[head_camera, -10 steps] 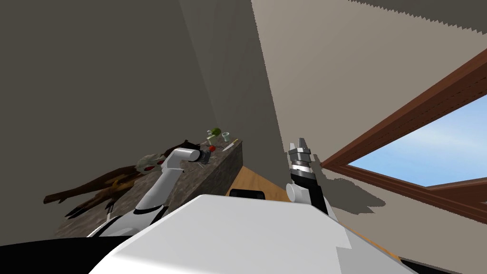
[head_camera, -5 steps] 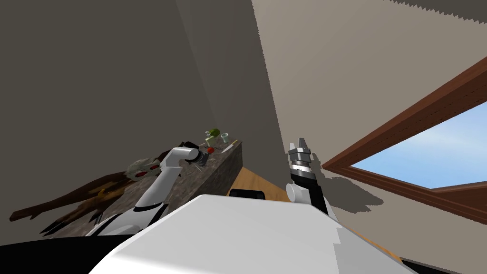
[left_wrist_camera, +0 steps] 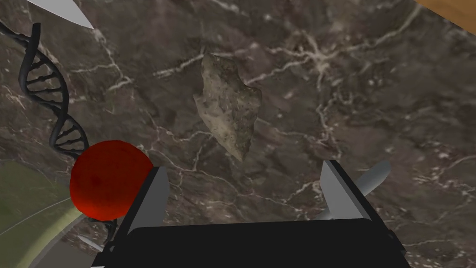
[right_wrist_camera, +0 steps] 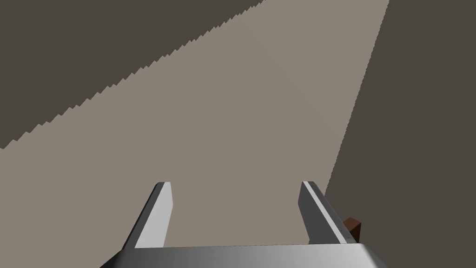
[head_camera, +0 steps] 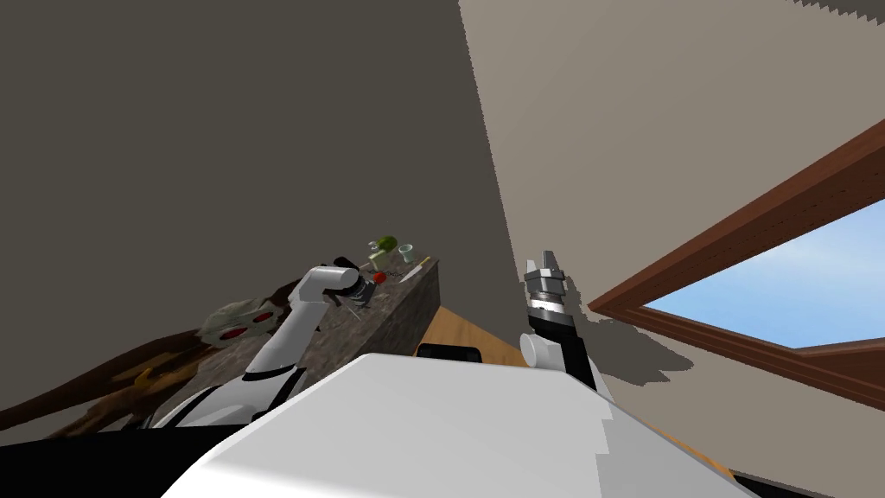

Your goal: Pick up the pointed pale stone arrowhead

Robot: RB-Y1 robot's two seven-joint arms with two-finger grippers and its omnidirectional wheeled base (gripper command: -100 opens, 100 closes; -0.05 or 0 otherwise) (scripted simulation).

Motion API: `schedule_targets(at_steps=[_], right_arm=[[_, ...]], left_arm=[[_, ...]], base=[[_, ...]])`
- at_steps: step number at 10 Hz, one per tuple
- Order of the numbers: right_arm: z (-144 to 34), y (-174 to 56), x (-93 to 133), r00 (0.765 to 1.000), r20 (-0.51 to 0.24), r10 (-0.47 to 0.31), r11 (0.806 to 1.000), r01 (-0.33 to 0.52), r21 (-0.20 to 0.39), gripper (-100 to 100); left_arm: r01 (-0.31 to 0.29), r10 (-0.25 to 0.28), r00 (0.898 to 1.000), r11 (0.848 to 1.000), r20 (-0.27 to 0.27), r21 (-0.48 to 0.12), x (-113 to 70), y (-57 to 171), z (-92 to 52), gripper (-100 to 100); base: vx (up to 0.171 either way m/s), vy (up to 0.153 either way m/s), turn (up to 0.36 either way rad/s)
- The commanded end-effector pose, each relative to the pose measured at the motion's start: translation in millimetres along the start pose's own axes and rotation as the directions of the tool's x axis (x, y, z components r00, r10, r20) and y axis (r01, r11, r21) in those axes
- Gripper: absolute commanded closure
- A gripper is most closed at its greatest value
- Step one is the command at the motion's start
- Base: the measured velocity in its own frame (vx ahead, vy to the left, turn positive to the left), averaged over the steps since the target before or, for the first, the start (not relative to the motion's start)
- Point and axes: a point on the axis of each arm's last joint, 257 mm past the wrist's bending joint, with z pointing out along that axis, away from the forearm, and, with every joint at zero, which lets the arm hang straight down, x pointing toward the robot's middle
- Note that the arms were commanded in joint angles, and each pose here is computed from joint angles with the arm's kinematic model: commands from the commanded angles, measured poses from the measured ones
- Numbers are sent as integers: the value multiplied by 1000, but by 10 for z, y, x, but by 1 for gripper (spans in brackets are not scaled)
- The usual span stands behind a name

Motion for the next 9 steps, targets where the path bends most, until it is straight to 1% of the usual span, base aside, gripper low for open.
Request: schedule_targets(at_steps=[1, 2, 4, 5, 6, 7, 8, 9], right_arm=[[0, 0, 0, 1000, 0, 0, 1000, 0, 0, 0], [0, 0, 0, 1000, 0, 0, 1000, 0, 0, 0], [0, 0, 0, 1000, 0, 0, 1000, 0, 0, 0], [0, 0, 0, 1000, 0, 0, 1000, 0, 0, 0], [0, 0, 0, 1000, 0, 0, 1000, 0, 0, 0], [0, 0, 0, 1000, 0, 0, 1000, 0, 0, 0], [0, 0, 0, 1000, 0, 0, 1000, 0, 0, 0], [1, 0, 0, 1000, 0, 0, 1000, 0, 0, 0]], left_arm=[[3, -4, 1000, 998, -5, -64, -42, 143, 32, -100], [6, -7, 1000, 995, -10, -102, -54, 243, 54, -100], [10, -14, 1000, 987, -22, -160, -47, 410, 113, -100], [13, -21, 999, 980, -37, -200, -5, 548, 183, -100], [12, -17, 999, 984, -29, -175, -17, 454, 163, -100], [12, -17, 999, 983, -30, -181, -13, 473, 167, 0], [16, -22, 999, 984, -30, -179, -9, 483, 263, -100], [18, -24, 999, 984, -29, -179, -7, 490, 311, -100]], base=[[104, 20, -57], [102, 7, -54], [110, -2, -38], [106, -9, -65], [47, -3, -12], [9, -1, 2], [-4, 4, -31], [-14, 11, -28]])
